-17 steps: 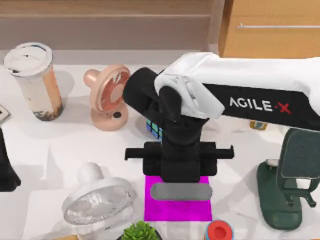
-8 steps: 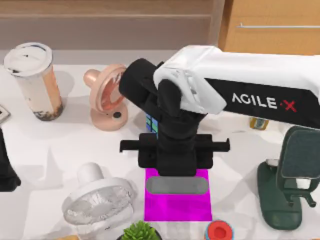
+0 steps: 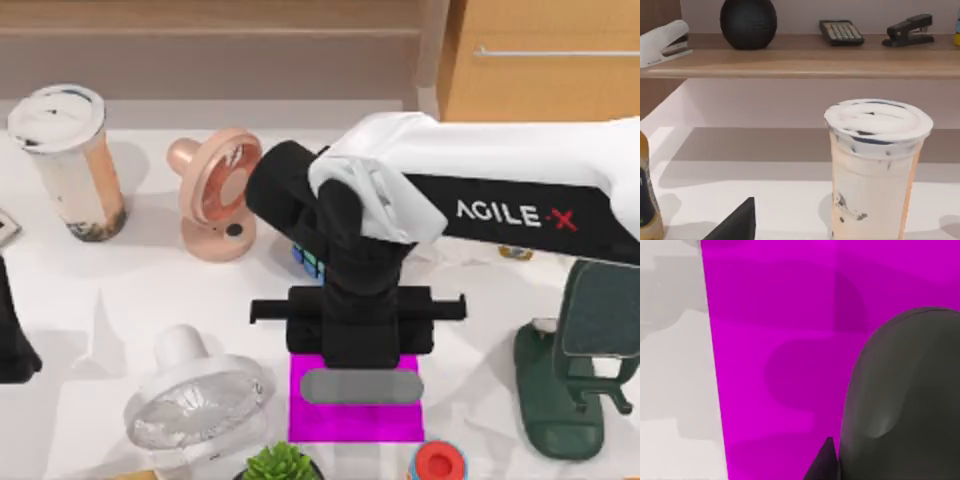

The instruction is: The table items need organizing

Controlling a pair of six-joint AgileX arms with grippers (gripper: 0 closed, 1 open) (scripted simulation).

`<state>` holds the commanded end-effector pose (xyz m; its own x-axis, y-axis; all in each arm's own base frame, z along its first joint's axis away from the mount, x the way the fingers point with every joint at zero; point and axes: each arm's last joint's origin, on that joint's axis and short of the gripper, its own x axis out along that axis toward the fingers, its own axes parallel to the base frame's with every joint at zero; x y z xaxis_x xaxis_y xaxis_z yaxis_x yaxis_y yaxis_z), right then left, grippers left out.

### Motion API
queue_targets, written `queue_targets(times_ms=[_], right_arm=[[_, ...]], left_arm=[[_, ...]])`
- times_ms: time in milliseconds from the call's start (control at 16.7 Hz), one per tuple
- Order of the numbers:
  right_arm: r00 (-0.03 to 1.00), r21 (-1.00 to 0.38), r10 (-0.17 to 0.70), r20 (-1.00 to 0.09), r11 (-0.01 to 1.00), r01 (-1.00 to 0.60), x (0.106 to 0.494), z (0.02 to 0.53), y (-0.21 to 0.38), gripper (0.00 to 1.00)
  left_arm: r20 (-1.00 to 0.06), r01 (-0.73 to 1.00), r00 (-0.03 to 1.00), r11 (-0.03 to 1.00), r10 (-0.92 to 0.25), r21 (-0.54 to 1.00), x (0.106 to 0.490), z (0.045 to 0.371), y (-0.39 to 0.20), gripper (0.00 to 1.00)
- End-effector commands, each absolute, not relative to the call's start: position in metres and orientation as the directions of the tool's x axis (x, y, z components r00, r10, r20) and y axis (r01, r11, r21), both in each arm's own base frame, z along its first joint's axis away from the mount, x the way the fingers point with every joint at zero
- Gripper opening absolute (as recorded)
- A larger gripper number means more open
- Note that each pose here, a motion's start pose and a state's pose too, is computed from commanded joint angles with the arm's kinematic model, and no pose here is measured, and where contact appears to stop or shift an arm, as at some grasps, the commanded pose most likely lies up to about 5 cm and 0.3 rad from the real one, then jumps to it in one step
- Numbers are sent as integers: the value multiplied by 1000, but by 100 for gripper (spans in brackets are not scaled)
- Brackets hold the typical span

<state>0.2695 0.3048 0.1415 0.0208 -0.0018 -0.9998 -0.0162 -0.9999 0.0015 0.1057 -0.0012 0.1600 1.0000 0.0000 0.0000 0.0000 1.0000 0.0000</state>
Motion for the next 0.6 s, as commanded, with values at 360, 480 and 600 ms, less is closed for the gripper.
queue_targets(times_ms=[360,480,600], right_arm=[[6,9,-9,-1000,-1000,-3,267,135,306,8],[6,9,-9,-1000,-1000,-3,267,135,306,23],[6,9,-9,-1000,-1000,-3,267,135,306,38]], left_arm=[[0,0,1000,1000,0,0,106,160,-1,100],[0,0,1000,1000,0,0,106,160,-1,100],[0,0,1000,1000,0,0,106,160,-1,100]])
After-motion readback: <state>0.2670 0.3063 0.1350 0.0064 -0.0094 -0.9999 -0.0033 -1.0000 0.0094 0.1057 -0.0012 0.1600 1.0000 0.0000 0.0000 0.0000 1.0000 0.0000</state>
